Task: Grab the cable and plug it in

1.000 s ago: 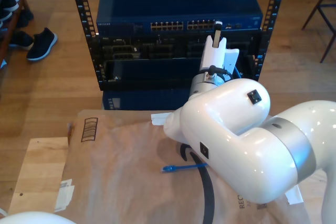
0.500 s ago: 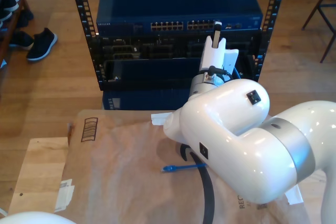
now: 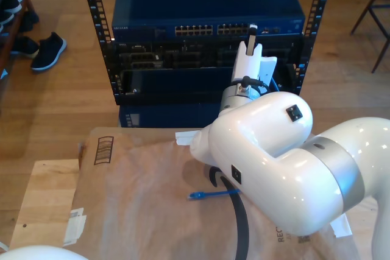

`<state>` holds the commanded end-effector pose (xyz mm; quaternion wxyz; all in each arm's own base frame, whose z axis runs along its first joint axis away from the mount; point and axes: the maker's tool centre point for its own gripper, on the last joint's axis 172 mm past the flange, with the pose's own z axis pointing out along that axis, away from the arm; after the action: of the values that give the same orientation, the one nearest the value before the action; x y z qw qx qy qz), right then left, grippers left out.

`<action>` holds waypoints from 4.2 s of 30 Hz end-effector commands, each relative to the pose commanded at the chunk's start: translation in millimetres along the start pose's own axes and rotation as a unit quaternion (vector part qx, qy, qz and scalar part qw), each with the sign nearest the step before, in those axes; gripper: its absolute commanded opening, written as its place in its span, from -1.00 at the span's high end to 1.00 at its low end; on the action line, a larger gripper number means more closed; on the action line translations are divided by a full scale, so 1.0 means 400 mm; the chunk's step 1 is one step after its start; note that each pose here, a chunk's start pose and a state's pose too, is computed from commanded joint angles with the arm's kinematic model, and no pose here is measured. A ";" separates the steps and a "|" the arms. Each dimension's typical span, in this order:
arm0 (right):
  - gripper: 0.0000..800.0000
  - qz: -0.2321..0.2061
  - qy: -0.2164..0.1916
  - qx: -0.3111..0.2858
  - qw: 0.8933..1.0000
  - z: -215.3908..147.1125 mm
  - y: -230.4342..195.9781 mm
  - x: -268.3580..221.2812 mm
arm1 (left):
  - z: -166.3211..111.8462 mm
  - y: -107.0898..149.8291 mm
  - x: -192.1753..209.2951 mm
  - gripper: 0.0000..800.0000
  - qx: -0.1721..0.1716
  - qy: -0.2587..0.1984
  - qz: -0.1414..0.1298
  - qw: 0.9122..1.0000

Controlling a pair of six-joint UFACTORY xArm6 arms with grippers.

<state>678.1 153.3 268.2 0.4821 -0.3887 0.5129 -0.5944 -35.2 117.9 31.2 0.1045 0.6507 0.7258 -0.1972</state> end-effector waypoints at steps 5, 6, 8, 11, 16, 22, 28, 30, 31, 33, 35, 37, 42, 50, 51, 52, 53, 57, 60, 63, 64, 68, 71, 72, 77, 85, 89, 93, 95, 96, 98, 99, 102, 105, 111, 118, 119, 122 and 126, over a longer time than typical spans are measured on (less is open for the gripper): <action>1.00 0.005 0.000 0.003 1.000 0.007 -0.010 -0.005 | 0.000 0.000 0.000 -0.99 0.000 0.000 0.000 1.000; 1.00 0.004 0.000 0.002 1.000 0.006 -0.008 -0.005 | 0.000 0.000 0.000 -0.99 0.000 0.000 0.000 1.000; 1.00 0.003 -0.001 0.002 1.000 0.006 -0.007 -0.005 | 0.000 0.000 0.000 -0.99 0.000 0.000 -0.001 1.000; 1.00 0.002 -0.001 0.000 1.000 0.005 0.002 -0.005 | 0.000 0.000 0.000 -1.00 0.000 0.000 0.000 1.000; 0.84 0.002 0.000 0.001 1.000 0.008 -0.001 0.001 | 0.000 0.000 0.000 -0.99 0.000 0.000 0.000 1.000; 0.46 0.001 -0.006 0.003 1.000 0.006 -0.005 -0.008 | 0.000 0.000 0.000 -0.99 0.000 0.000 -0.001 1.000; 0.46 -0.001 -0.005 0.003 1.000 0.003 -0.005 -0.006 | 0.000 0.000 0.000 -0.99 0.000 0.000 0.000 1.000; 0.46 -0.001 -0.005 0.003 1.000 0.003 -0.006 -0.005 | 0.000 0.000 0.000 -0.99 0.000 0.000 0.000 1.000; 0.46 -0.001 -0.006 0.003 1.000 0.003 -0.006 -0.006 | 0.000 0.000 0.000 -0.99 0.000 0.000 -0.001 1.000; 0.46 -0.002 -0.006 0.003 1.000 0.001 -0.004 -0.005 | 0.000 0.000 0.000 -0.99 0.000 0.000 0.000 1.000; 0.46 -0.003 -0.007 0.002 1.000 -0.002 -0.003 -0.006 | 0.000 0.000 0.000 -0.99 0.000 0.000 -0.001 1.000; 0.46 -0.005 -0.006 0.000 1.000 -0.004 0.000 -0.001 | 0.000 0.000 0.000 -1.00 0.000 0.000 -0.001 1.000; 0.46 -0.015 -0.006 -0.006 1.000 -0.033 -0.016 0.024 | -0.002 0.000 0.001 -0.99 0.000 0.001 0.000 1.000; 0.46 -0.016 -0.006 -0.007 1.000 -0.037 -0.021 0.026 | 0.000 0.000 0.000 -1.00 0.000 0.000 0.000 1.000; 0.47 -0.016 -0.006 -0.008 1.000 -0.038 -0.020 0.027 | 0.000 0.000 0.000 -1.00 0.000 0.000 0.000 1.000; 0.48 -0.016 -0.006 -0.008 1.000 -0.038 -0.020 0.027 | 0.000 0.000 0.000 -0.99 0.000 0.000 0.000 1.000; 0.48 -0.016 -0.006 -0.007 1.000 -0.038 -0.022 0.027 | 0.000 0.000 0.000 -0.99 0.000 0.000 0.001 1.000; 0.54 -0.015 -0.007 -0.008 1.000 -0.039 -0.020 0.024 | 0.000 0.000 0.000 -1.00 0.000 0.000 0.000 1.000; 0.61 -0.014 -0.007 -0.008 1.000 -0.039 -0.018 0.026 | 0.000 0.000 0.000 -0.99 0.000 0.000 0.000 1.000; 0.73 -0.015 -0.007 -0.010 1.000 -0.039 -0.015 0.026 | 0.000 0.000 0.000 -0.99 0.000 0.000 0.000 1.000; 0.79 -0.014 -0.007 -0.009 1.000 -0.038 -0.017 0.025 | 0.000 0.000 0.000 -0.99 0.000 0.000 0.000 1.000; 0.96 -0.014 -0.005 -0.009 1.000 -0.037 -0.015 0.028 | 0.000 0.000 0.000 -0.99 0.000 0.000 0.000 1.000; 1.00 -0.008 -0.006 -0.009 1.000 -0.037 -0.015 0.027 | 0.000 0.000 0.000 -0.99 0.000 0.000 -0.001 1.000; 1.00 -0.009 -0.006 -0.010 1.000 -0.037 -0.012 0.027 | 0.000 0.000 0.000 -0.99 0.000 0.000 0.000 1.000; 1.00 -0.008 -0.007 -0.011 1.000 -0.035 -0.005 0.025 | 0.000 0.000 0.000 -0.99 0.000 0.000 -0.001 1.000; 1.00 -0.006 -0.012 -0.007 1.000 -0.026 -0.005 0.008 | 0.000 0.000 0.000 -1.00 0.000 0.000 0.000 1.000; 1.00 -0.005 -0.013 -0.006 1.000 -0.025 -0.007 0.007 | 0.000 0.000 0.000 -0.99 0.000 0.000 0.000 1.000; 0.93 -0.006 -0.014 -0.006 1.000 -0.025 -0.006 0.005 | 0.000 0.000 0.000 -0.99 0.000 0.000 -0.001 1.000; 0.63 -0.007 -0.015 -0.007 1.000 -0.026 -0.005 0.005 | 0.000 0.000 0.000 -1.00 0.000 0.000 0.000 1.000; 0.39 -0.007 -0.015 -0.006 1.000 -0.025 -0.008 0.004 | 0.000 0.000 0.000 -0.99 0.000 0.000 0.000 1.000; 0.28 -0.008 -0.016 -0.007 1.000 -0.026 -0.007 0.003 | 0.000 0.000 0.000 -1.00 0.000 0.000 0.000 1.000; 0.21 -0.008 -0.016 -0.008 1.000 -0.027 -0.006 0.004 | 0.000 0.000 0.000 -1.00 0.000 0.000 -0.001 1.000; 0.20 -0.009 -0.018 -0.007 1.000 -0.028 -0.007 0.005 | 0.000 0.000 0.000 -1.00 0.000 0.000 0.000 1.000; 0.18 -0.012 -0.019 -0.012 1.000 -0.038 -0.010 0.010 | 0.000 0.000 0.000 -1.00 0.000 0.000 0.000 1.000; 0.03 -0.031 -0.027 -0.041 0.998 -0.100 -0.042 0.060 | 0.000 0.000 0.000 -0.99 0.000 0.000 0.000 1.000; -0.17 -0.049 -0.062 -0.139 0.987 -0.193 0.001 0.091 | 0.000 0.000 0.000 -0.99 0.000 0.000 0.000 1.000; -0.22 -0.048 -0.068 -0.156 0.984 -0.203 0.004 0.095 | 0.000 0.000 0.000 -0.99 0.000 0.000 -0.001 1.000; -0.28 -0.052 -0.107 -0.182 0.976 -0.221 -0.006 0.063 | 0.000 0.000 0.000 -0.99 0.000 0.000 -0.001 1.000; -0.33 -0.070 -0.151 -0.212 0.963 -0.211 -0.016 0.065 | 0.000 0.000 0.000 -1.00 0.000 0.000 0.000 1.000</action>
<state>590.1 147.8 259.0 0.4174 -0.6025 0.5197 -0.4390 -35.2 117.9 31.2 0.1045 0.6507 0.7258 -0.1972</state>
